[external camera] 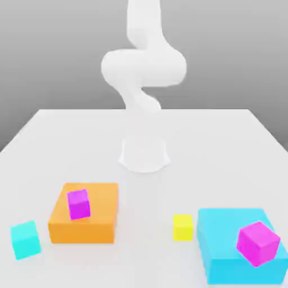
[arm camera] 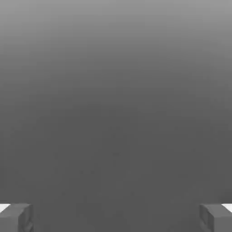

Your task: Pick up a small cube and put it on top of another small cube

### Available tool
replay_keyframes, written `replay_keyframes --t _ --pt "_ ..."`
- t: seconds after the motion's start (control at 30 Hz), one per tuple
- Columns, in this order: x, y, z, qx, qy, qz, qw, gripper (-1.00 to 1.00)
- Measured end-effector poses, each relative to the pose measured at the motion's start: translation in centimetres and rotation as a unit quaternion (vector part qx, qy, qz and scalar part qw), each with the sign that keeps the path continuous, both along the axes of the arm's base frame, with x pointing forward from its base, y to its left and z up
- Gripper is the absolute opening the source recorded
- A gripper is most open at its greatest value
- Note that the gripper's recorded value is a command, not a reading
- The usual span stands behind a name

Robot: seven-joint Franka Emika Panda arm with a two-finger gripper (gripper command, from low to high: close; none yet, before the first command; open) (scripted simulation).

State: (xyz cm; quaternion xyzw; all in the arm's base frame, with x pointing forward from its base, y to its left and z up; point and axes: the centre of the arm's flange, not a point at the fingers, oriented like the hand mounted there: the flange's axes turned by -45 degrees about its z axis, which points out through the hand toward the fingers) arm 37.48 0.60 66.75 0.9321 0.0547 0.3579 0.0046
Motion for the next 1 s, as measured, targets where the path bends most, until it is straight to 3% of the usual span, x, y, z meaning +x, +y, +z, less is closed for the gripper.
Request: replay_keyframes --t 0.2,0.43,0.63,0.9,1.0 --pt "4.8 2.4 -11.3 -0.071 0.075 0.140 0.985 0.00" --pt "6.0 5.7 -24.6 -0.144 0.148 0.303 0.931 0.00" --pt "3.7 8.0 -35.3 -0.195 0.201 0.439 0.853 0.00" --pt "-2.7 9.4 -47.2 -0.246 0.254 0.604 0.715 0.00" --pt "-2.9 9.1 -50.0 -0.249 0.258 0.612 0.705 0.00"
